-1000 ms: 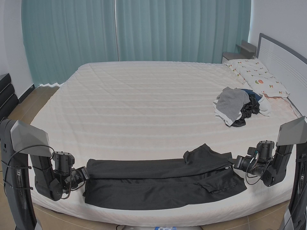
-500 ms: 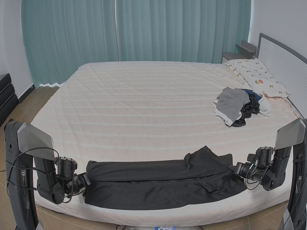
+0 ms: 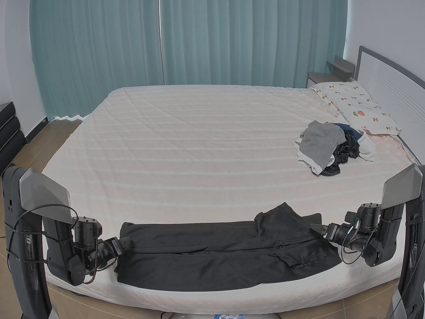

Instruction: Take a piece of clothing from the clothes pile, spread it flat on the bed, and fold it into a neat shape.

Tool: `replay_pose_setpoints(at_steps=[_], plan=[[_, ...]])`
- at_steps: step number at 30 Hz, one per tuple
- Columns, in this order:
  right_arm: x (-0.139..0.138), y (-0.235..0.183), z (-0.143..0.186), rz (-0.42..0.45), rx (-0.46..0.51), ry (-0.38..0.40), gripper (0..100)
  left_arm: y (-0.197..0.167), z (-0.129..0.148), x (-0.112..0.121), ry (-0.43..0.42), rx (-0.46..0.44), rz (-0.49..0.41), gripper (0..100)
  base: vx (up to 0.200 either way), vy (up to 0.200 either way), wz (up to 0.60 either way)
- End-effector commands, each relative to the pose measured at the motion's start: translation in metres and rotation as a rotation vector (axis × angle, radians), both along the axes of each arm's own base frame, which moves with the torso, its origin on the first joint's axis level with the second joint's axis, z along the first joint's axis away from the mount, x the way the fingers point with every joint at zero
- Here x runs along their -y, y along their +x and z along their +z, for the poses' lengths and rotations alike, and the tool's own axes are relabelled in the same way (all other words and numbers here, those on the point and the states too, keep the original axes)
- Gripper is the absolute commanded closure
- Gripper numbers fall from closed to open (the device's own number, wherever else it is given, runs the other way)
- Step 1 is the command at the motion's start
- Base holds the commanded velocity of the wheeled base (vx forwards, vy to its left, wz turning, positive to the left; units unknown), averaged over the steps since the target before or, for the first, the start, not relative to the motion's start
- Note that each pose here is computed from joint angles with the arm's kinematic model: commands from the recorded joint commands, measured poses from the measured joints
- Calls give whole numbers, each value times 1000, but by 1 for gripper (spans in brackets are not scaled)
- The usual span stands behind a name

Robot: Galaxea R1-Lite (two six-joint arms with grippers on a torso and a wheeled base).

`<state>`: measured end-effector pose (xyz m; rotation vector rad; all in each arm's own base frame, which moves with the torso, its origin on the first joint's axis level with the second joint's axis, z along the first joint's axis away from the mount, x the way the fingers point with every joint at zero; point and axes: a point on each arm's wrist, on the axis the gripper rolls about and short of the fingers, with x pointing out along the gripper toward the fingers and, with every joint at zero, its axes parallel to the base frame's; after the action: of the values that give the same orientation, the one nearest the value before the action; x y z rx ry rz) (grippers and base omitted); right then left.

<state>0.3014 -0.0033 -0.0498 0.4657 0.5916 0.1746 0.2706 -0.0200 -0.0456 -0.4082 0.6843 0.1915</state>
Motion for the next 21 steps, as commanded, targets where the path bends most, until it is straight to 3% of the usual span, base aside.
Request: replay_pose_setpoints(at_steps=[1,5,10,16,21], plan=[[8,0,13,-29,43,7,0,-7,19,-4,-4,53,13,0,0,0,0],[15,2,22,-59,67,31,0,-3,30,-5,-19,100,13,0,0,0,0],[15,13,20,-94,62,101,0,30,34,4,-144,209,69,0,0,0,0],[17,25,5,-107,22,117,0,50,8,12,-158,188,61,0,0,0,0],[17,31,6,-141,7,182,0,63,-10,17,-167,182,68,0,0,0,0]])
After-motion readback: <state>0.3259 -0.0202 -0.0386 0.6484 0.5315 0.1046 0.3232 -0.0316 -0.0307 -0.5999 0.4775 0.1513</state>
